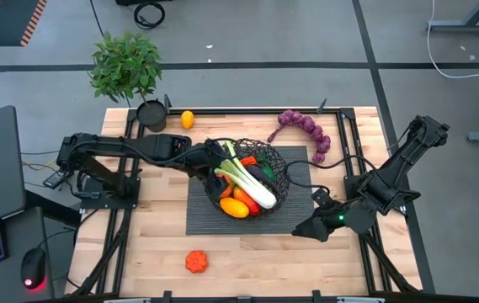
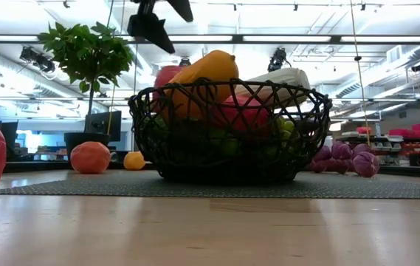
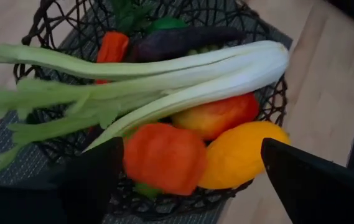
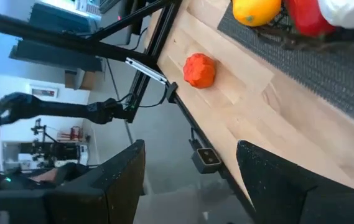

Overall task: Build produce basket
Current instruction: Put the pumpkin into the black basket

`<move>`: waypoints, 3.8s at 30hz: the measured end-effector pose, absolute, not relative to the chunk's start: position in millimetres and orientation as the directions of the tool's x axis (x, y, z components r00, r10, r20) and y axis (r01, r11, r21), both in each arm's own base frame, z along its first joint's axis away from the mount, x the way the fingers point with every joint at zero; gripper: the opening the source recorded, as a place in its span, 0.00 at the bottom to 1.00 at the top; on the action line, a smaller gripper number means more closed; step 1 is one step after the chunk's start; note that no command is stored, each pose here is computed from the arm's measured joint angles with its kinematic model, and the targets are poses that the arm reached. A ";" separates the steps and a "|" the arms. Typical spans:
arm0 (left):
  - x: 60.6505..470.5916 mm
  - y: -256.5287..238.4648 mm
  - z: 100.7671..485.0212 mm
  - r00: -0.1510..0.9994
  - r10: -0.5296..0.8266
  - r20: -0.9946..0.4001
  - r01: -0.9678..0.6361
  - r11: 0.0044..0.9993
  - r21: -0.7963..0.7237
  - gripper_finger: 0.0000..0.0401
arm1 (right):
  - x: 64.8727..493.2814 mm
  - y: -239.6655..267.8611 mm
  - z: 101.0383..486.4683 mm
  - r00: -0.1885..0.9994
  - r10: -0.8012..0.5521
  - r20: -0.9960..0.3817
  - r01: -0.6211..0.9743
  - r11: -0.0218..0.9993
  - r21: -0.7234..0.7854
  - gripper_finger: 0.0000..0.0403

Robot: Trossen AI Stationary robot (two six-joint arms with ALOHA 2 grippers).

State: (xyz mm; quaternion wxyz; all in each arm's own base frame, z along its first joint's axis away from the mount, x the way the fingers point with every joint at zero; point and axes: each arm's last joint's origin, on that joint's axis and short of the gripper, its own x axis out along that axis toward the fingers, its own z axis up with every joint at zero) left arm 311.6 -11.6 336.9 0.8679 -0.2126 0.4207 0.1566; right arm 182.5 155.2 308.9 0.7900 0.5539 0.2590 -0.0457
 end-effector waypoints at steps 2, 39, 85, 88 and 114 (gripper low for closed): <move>312.2 -13.0 335.5 0.594 0.085 -0.800 -0.435 0.871 -0.230 0.96 | 183.3 156.2 309.3 0.870 0.204 -0.449 0.366 0.345 0.864 0.64; 251.9 -126.8 329.1 0.164 -0.433 -0.886 -0.114 0.884 -0.453 0.98 | 323.7 261.6 259.5 0.835 0.328 -0.441 0.331 0.339 0.880 0.64; 198.9 -106.2 466.0 0.708 -0.280 -0.649 -0.265 0.746 -0.611 0.98 | 444.1 235.9 155.8 0.876 0.247 -0.413 -0.045 0.896 0.441 0.98; 198.1 -106.2 465.4 0.703 -0.279 -0.655 -0.277 0.740 -0.612 0.98 | 449.1 231.9 148.3 0.876 0.257 -0.408 -0.069 0.904 0.421 0.99; 197.6 -105.9 464.8 0.698 -0.276 -0.661 -0.262 0.761 -0.594 0.98 | 459.5 212.4 138.9 0.901 0.147 -0.409 -0.060 0.974 0.217 0.99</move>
